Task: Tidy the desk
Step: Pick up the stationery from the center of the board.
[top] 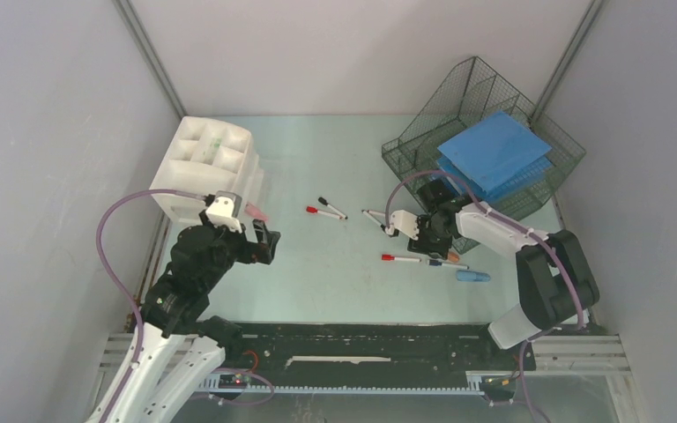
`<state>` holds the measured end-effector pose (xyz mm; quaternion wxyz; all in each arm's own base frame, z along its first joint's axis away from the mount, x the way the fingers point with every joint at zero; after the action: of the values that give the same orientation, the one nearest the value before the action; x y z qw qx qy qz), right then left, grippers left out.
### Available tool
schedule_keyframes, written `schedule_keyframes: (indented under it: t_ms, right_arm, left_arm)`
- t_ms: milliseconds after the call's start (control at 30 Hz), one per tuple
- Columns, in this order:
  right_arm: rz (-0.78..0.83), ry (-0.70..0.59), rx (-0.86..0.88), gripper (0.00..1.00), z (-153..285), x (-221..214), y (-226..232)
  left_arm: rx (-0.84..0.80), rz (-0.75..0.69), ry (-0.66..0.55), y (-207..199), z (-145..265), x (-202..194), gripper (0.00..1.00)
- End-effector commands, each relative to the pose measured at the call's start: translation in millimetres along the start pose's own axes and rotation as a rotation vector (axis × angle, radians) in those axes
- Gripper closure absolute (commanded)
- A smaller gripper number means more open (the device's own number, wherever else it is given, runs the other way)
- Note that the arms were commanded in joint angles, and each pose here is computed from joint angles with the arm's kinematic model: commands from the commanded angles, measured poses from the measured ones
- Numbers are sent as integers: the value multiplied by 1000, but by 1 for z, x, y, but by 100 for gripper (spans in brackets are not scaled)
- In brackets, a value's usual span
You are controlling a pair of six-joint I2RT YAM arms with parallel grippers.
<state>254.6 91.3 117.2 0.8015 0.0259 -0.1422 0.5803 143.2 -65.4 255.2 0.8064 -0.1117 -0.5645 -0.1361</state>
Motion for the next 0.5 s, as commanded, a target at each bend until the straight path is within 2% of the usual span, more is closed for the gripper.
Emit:
schedule_keyframes:
  t_ms: [0,467]
  right_arm:
    - [-33,13,6,44,-8,0,-2]
    - [-91,62,41,50,-27,-7,-1]
  left_arm:
    - [-18,-14,-27,0,-2,5,0]
    - [-60,-9,-18,-3,-4,5,0]
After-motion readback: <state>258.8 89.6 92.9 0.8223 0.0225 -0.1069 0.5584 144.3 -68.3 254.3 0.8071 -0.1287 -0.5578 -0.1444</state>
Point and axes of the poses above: each gripper's point midway between its finger pads, its own z axis back along the fingers, its own y axis along the line the jaws close on, x = y × z, the point moved 8 cm from there along z, back along the fingers, and after that the axes turned 8 degrees about -z, right-handed, at the moved point
